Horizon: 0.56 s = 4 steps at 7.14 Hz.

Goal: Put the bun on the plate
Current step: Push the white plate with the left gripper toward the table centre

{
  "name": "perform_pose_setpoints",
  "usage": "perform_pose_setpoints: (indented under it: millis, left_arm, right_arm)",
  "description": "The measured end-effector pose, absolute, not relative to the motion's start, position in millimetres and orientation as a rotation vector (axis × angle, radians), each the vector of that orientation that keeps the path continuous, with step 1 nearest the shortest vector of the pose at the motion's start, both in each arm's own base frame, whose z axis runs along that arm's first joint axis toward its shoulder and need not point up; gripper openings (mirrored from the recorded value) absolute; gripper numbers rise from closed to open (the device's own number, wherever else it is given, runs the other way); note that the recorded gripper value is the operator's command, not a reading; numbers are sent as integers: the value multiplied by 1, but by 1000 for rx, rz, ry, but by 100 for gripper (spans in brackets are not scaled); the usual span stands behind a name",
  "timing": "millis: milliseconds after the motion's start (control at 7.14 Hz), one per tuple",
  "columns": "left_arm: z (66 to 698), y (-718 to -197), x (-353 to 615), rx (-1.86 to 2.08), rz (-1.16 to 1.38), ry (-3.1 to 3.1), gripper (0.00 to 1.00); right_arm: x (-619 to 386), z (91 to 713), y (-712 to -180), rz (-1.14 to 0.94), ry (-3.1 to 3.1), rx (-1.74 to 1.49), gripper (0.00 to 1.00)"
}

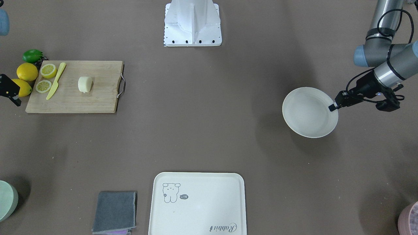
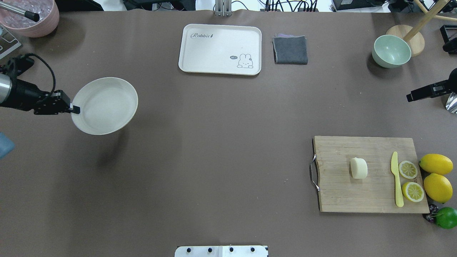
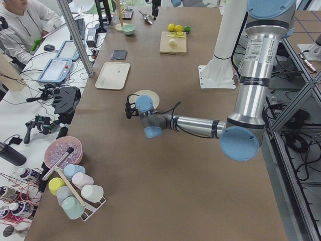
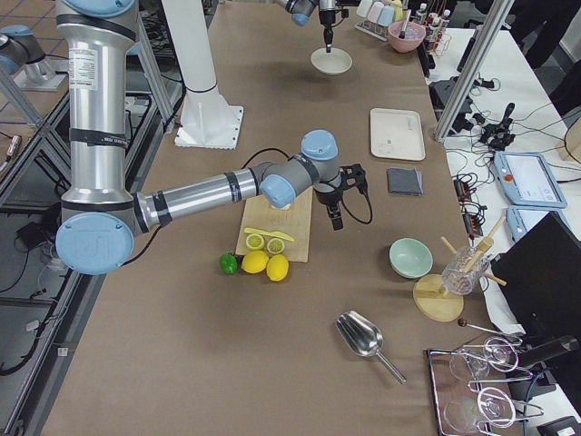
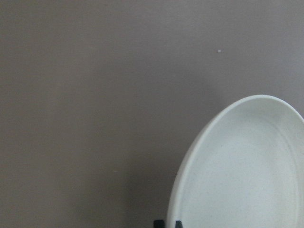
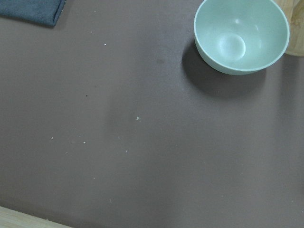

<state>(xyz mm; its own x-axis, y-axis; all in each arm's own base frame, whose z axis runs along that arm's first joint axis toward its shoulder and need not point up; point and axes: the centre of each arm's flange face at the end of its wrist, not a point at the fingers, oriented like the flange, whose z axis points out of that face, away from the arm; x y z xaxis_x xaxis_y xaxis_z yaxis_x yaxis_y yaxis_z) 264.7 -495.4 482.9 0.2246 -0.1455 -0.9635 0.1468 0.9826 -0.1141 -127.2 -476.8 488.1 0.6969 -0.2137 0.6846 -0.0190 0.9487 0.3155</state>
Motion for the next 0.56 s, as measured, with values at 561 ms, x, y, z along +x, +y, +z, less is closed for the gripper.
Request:
perform_pose_setpoints:
  millis: [561]
  left_arm:
    - [373,-445,439,1,-233,1425,0]
  right_arm:
    - [-127,486,-476,-94,-800,308,100]
